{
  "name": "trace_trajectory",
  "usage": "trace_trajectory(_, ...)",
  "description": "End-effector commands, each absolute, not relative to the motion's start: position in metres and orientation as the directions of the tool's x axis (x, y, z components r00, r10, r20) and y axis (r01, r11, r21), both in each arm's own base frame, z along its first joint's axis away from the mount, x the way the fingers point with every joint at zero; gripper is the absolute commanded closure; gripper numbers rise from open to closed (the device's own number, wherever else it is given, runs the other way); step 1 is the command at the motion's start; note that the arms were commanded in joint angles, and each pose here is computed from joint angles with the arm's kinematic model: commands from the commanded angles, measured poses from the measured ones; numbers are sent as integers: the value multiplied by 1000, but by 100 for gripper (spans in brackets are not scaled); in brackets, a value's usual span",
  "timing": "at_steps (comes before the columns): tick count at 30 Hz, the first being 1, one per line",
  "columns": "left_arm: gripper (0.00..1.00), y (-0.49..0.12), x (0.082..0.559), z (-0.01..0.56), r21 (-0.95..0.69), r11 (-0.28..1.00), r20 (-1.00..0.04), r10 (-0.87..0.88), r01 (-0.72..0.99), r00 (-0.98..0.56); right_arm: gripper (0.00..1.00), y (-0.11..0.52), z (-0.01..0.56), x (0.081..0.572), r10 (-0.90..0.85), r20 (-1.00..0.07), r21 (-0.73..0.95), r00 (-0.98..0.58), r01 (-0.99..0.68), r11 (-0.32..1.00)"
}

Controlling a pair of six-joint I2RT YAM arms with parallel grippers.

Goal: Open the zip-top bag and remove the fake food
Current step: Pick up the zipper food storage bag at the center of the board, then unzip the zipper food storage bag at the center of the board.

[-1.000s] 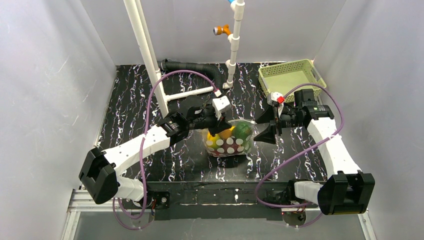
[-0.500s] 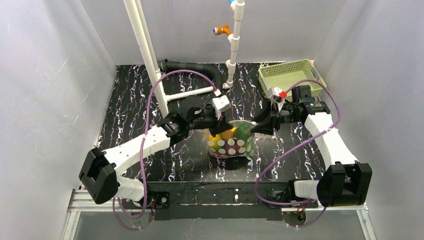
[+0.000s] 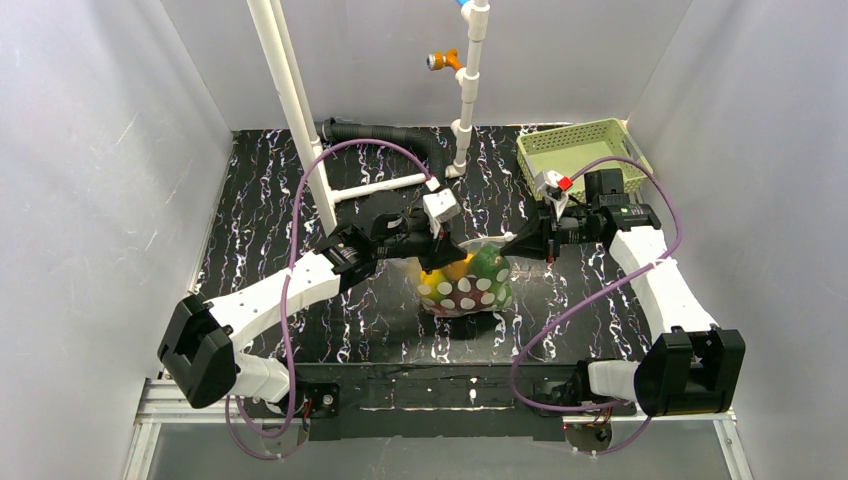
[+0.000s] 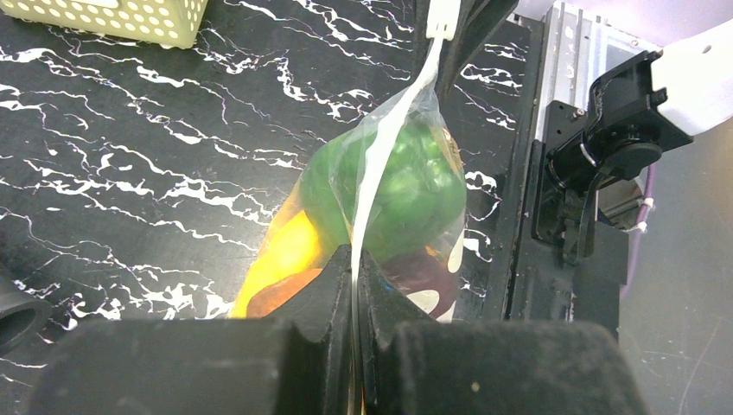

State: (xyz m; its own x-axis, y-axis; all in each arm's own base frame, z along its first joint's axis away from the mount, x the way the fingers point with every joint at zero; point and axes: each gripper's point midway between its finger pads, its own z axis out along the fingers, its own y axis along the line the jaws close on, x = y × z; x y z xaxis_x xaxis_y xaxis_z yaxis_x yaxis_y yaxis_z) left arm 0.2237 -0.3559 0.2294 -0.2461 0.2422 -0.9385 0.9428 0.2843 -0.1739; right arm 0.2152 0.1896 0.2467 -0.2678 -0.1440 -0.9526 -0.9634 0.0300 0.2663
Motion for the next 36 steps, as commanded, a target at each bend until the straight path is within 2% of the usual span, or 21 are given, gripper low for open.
trace_trajectory(1, 75, -357, 209, 267, -262, 179, -951, 118, 948, -285, 99, 192, 258, 210, -135, -960, 244, -246, -969, 29)
trace_trajectory(2, 58, -356, 207, 276, -286, 155, -950, 82, 946, -301, 99, 193, 256, 209, -142, -959, 242, -244, -970, 32)
trace_trajectory(4, 31, -354, 203, 288, -305, 107, -949, 42, 946, -311, 99, 194, 252, 207, -153, -958, 241, -243, -970, 34)
trace_trajectory(6, 9, -354, 204, 296, -293, 94, -955, 28, 952, -296, 99, 195, 249, 204, -158, -957, 241, -243, -970, 28)
trace_trajectory(7, 3, -355, 206, 299, -283, 93, -958, 26, 955, -286, 99, 196, 249, 203, -159, -957, 241, -242, -970, 25)
trace_trajectory(14, 2, -386, 216, 322, -341, 3, -940, 1, 940, -341, 99, 199, 247, 201, -173, -956, 239, -238, -971, 18)
trace_trajectory(17, 2, -400, 218, 322, -351, 4, -936, 19, 936, -351, 99, 199, 246, 201, -174, -955, 241, -240, -970, 18)
trace_trajectory(21, 7, -410, 222, 309, -308, 66, -948, 68, 949, -312, 99, 199, 246, 201, -174, -954, 246, -246, -969, 21)
trace_trajectory(24, 20, -416, 223, 301, -265, 85, -956, 104, 961, -273, 99, 199, 247, 201, -172, -954, 247, -246, -969, 19)
trace_trajectory(28, 32, -424, 225, 297, -255, 79, -955, 138, 964, -264, 99, 200, 247, 201, -170, -953, 250, -249, -968, 17)
trace_trajectory(34, 61, -431, 222, 288, -266, 47, -946, 178, 963, -270, 99, 199, 245, 202, -174, -951, 255, -255, -967, 22)
trace_trajectory(35, 68, -431, 222, 288, -264, 47, -947, 178, 963, -268, 99, 200, 245, 202, -174, -952, 253, -253, -967, 21)
trace_trajectory(36, 79, -431, 222, 289, -263, 48, -947, 178, 964, -267, 99, 199, 245, 202, -175, -952, 252, -252, -967, 23)
